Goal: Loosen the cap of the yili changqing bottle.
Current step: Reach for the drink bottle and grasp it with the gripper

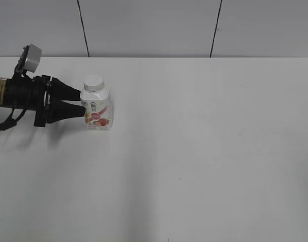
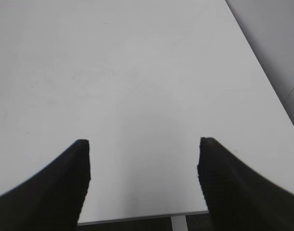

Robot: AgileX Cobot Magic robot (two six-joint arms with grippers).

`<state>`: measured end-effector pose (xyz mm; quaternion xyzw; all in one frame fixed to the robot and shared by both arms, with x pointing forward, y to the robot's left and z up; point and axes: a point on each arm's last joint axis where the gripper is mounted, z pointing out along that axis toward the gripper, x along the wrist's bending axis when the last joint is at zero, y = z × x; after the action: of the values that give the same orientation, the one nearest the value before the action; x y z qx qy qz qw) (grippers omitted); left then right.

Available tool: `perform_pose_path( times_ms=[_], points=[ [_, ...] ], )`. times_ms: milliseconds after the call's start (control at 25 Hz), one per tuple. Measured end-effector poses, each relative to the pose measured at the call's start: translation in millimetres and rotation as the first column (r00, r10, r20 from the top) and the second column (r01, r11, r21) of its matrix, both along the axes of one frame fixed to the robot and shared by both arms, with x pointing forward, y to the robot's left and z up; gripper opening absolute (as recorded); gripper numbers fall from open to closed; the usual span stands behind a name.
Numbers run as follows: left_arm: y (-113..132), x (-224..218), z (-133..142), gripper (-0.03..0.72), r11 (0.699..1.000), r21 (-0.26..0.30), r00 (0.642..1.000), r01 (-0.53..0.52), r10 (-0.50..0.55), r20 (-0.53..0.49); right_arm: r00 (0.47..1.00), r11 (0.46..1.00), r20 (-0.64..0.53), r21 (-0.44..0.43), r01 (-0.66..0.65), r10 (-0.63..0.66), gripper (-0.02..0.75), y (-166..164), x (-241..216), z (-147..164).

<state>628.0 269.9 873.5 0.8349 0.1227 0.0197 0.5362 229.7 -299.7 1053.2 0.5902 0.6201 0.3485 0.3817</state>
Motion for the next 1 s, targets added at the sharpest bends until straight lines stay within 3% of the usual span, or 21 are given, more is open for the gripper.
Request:
perform_pose_path(
  times_ms=[880, 1000],
  points=[
    [0.6, 2.0, -12.6, 0.439, 1.0, -0.026, 1.0, -0.015, 0.016, 0.013, 1.0, 1.0, 0.0, 0.0, 0.0, 0.0, 0.552, 0.0, 0.0, 0.0],
    [1.4, 2.1, -12.6, 0.482, 1.0, -0.025, 1.0, -0.017, 0.017, 0.015, 1.0, 1.0, 0.0, 0.0, 0.0, 0.0, 0.552, 0.0, 0.0, 0.0]
  ],
)
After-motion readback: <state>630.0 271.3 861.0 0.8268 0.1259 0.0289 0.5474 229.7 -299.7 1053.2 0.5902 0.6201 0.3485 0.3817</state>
